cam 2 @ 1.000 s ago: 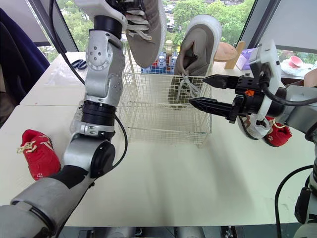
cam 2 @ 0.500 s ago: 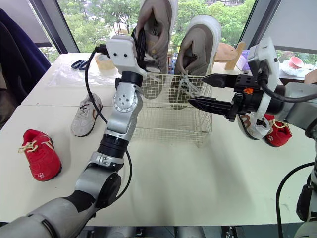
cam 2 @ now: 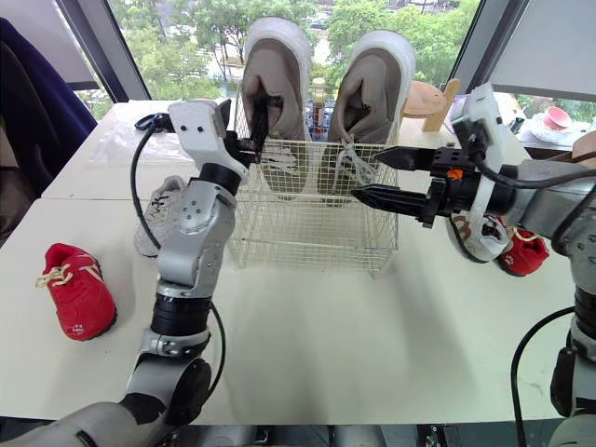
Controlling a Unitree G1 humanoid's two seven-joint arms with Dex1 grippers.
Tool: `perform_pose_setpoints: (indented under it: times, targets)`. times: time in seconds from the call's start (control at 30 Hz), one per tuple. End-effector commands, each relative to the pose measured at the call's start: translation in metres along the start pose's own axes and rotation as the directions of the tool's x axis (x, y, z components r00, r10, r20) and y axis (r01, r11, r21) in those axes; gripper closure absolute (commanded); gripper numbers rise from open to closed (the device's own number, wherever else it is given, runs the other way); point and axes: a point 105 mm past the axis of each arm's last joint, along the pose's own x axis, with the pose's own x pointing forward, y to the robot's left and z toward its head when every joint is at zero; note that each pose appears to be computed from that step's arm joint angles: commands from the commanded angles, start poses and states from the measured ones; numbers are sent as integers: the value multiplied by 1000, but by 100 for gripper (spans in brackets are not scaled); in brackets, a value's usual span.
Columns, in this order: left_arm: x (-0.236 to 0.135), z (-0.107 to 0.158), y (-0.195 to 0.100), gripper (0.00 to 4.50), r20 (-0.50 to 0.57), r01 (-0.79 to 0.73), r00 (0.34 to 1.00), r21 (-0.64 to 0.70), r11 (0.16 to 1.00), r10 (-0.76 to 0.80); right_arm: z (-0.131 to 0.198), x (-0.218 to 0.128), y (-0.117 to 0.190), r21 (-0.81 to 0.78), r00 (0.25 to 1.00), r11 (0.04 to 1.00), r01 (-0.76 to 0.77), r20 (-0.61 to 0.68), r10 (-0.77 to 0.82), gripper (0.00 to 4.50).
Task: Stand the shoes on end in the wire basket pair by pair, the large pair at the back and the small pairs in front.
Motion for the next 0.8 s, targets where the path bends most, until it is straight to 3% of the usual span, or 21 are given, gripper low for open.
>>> perform_pose_setpoints:
  times: [0.03,0.17,0.2,0.3,0.43,0.5,0.6,0.67,0.8]
  targets:
    - [-16,28,0,79,27,108,994,58,992,-110,2,-3,-9,-32,999,998,44,15,-44,0]
    - [-36,38,25,79,-55,162,986,115,980,-157,-8,-5,-28,4,991,991,131,40,-131,0]
    - [-41,41,37,79,-83,164,984,89,982,-157,-5,-8,-36,42,982,986,160,91,-163,0]
    - [-47,56,61,2,-99,171,979,-76,982,-178,6,-27,-65,123,922,953,277,247,-300,0]
    - [-62,62,68,2,-151,257,943,-241,936,-297,4,-59,-98,192,814,878,438,328,-478,0]
    - [-74,55,60,2,-186,297,912,-313,902,-365,-20,-84,-123,193,716,760,621,257,-650,0]
    - [-93,45,26,2,-167,370,855,-467,803,-491,-57,-120,-137,185,593,613,768,155,-790,0]
    - [-106,41,6,2,-140,390,822,-568,725,-552,-77,-136,-135,164,548,558,814,105,-830,0]
    - [-134,25,-23,2,-169,386,745,-680,623,-645,-117,-147,-117,140,543,536,832,-11,-840,0]
